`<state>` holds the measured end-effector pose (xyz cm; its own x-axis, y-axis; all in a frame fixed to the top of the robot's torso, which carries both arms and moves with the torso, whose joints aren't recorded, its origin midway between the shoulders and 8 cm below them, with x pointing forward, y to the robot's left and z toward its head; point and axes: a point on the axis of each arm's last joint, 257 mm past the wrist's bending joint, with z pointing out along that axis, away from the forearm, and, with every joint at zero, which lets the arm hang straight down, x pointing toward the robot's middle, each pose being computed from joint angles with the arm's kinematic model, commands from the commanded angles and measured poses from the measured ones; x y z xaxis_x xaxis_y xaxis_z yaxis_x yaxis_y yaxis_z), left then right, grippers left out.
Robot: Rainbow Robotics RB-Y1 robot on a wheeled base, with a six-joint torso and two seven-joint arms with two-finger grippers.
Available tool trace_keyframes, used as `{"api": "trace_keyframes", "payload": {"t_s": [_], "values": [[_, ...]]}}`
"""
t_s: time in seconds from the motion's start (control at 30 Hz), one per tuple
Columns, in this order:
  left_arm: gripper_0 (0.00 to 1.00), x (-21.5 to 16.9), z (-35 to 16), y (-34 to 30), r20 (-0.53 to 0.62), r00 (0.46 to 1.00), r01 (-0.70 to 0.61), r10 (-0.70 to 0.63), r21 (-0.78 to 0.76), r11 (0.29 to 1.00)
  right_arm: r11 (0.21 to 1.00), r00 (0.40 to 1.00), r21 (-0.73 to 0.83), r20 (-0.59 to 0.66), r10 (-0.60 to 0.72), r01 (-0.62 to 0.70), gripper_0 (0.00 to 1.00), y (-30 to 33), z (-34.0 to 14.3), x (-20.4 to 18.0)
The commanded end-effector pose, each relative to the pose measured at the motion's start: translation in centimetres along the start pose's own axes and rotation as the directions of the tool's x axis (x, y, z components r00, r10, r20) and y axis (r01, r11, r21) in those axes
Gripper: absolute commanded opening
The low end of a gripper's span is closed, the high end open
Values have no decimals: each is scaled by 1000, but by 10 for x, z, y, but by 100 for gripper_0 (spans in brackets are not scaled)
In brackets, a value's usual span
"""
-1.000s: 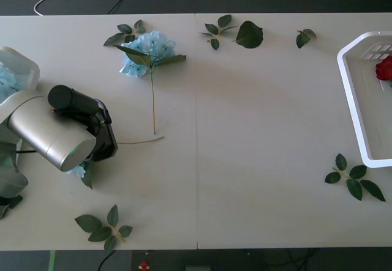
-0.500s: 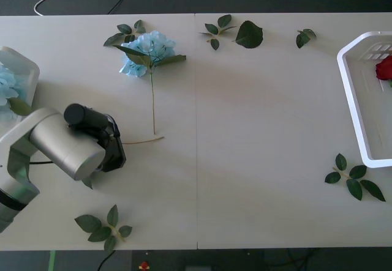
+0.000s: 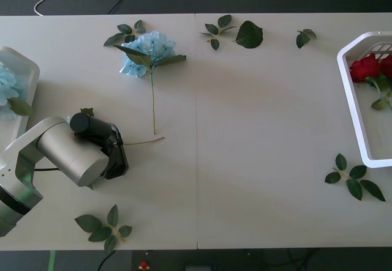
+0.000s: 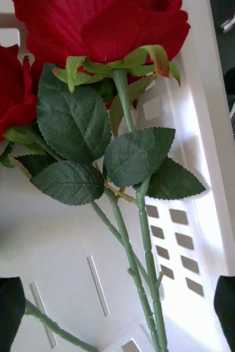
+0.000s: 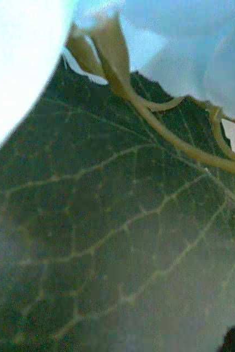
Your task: Place the red flowers into the right box and the blue flowers into the left box. If a person shows an open palm, hand one flower to the person first, then continue sorting.
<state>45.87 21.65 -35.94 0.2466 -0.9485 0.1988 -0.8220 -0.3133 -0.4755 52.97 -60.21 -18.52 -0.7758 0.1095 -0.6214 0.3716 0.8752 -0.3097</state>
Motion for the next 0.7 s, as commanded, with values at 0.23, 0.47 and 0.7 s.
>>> {"api": "trace_keyframes", "payload": {"t_s": [0.23, 0.47, 0.7], "values": [[60, 13, 5, 29, -31, 998, -58, 56, -56, 997, 993, 1000, -117, 28, -6, 9, 100, 26, -33, -29], [0, 12, 5, 31, -29, 998, -65, 63, -61, 996, 934, 992, -339, 86, -88, 112, 100, 50, -97, -39], [0, 11, 5, 31, -29, 997, -74, 72, -62, 995, 762, 909, -509, 328, -259, 401, 100, 111, -174, -26]]}}
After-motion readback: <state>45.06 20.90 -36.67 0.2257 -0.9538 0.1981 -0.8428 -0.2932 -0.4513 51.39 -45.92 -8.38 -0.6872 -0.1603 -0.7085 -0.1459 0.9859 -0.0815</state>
